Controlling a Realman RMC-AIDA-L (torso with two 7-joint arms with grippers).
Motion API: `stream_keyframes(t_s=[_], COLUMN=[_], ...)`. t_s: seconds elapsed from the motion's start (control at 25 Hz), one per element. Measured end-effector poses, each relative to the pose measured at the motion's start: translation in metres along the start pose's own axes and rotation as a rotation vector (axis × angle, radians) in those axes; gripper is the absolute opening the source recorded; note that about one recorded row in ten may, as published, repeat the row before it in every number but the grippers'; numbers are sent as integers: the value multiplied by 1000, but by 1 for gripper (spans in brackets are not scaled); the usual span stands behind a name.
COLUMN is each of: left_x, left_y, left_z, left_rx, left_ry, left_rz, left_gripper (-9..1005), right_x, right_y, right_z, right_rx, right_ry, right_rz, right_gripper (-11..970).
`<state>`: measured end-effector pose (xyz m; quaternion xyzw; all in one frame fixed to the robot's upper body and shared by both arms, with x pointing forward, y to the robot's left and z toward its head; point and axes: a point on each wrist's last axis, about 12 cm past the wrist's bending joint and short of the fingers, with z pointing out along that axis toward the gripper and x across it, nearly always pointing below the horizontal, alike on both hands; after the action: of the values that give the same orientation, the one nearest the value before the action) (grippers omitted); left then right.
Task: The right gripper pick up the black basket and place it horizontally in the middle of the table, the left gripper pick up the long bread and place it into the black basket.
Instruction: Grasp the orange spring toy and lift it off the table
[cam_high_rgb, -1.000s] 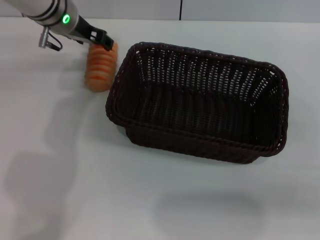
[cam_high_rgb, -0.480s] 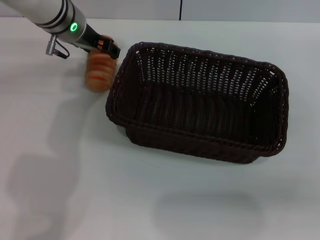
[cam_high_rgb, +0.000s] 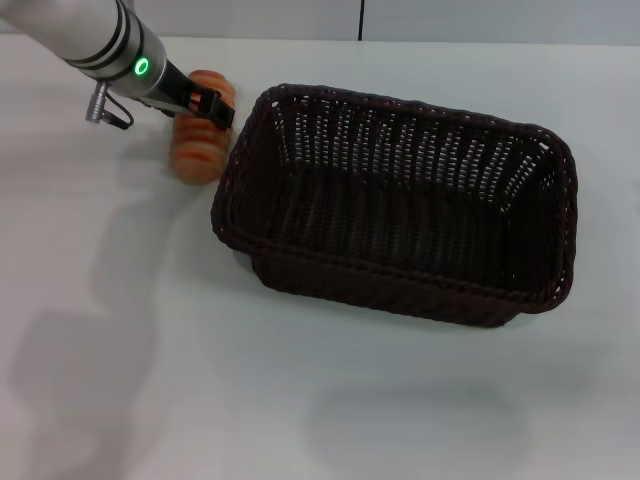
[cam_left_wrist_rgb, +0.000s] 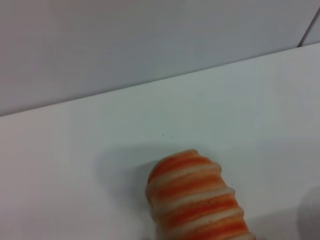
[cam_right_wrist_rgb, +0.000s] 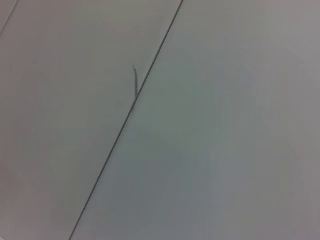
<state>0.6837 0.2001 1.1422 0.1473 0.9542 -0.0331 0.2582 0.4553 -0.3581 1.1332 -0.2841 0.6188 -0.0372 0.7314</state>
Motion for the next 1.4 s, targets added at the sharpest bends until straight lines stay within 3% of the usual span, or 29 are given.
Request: stream_keyframes(t_s=[0.68,1.04,1.4], left_x=[16,18,20], left_y=[3,4,5], left_z=[10,11,11], left_rx=[-1,-4,-3], left_ry=[38,43,52], left_rz=[-15,-6,-10], left_gripper=[852,847,729], right_x=[-1,-4,-5], right_y=[6,9,10], right_z=[17,21,23], right_rx=[-45,-59,-64], right_ry=[-21,-32,-39], right_rz=[-7,-9,-10], right_gripper=[589,589,589])
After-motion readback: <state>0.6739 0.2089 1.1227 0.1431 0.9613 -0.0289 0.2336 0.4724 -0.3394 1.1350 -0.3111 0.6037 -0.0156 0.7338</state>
